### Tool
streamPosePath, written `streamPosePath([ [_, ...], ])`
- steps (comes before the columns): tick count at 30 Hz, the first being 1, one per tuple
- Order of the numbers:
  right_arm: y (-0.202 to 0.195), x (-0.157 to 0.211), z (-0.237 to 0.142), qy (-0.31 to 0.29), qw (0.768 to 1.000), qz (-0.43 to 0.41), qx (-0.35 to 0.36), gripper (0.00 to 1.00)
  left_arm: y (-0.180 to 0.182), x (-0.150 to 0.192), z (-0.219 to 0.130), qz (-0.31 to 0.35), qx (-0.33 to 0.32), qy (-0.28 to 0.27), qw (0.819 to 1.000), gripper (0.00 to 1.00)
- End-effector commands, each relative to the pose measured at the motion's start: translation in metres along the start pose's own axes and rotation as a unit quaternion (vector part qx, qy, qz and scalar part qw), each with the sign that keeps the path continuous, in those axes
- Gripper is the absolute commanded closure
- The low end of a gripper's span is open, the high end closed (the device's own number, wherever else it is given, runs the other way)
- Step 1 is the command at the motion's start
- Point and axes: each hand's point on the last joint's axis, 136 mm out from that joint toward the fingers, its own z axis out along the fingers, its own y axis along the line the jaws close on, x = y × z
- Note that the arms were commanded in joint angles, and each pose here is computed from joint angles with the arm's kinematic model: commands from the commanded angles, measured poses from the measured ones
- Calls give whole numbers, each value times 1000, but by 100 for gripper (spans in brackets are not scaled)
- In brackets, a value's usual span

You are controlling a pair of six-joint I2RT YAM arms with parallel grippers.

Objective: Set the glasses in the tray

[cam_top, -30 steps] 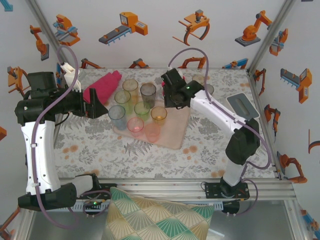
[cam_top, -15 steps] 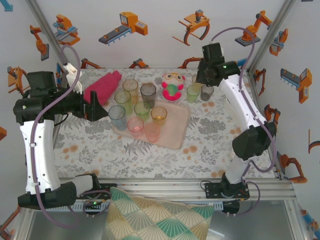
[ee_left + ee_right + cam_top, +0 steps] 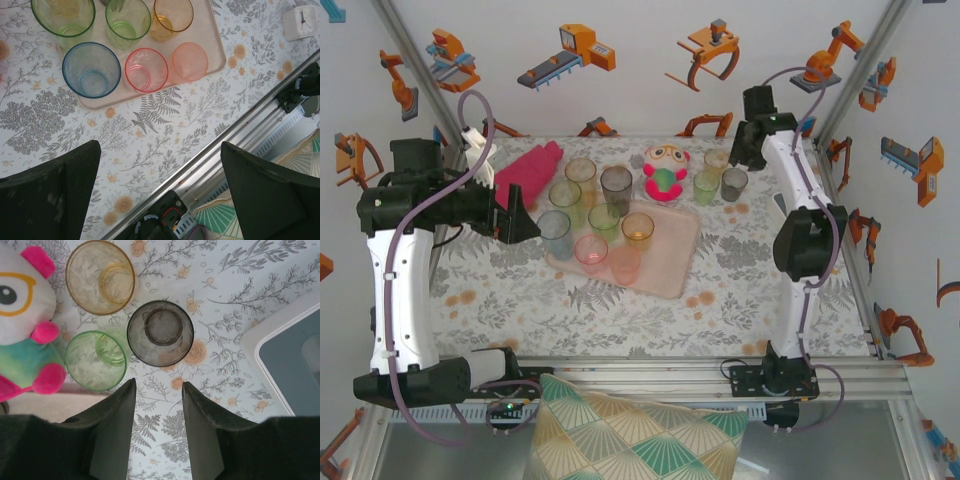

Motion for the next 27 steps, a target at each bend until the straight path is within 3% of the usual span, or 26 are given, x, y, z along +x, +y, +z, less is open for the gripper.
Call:
streamPosePath([
  [1, -6, -10, 0, -1, 1000, -5, 2, 59, -5, 0, -3, 11, 5, 4, 1000, 3],
  [27, -34, 19, 64, 58, 998, 9, 36, 60, -1, 1, 5, 4, 13, 12, 1000, 3],
])
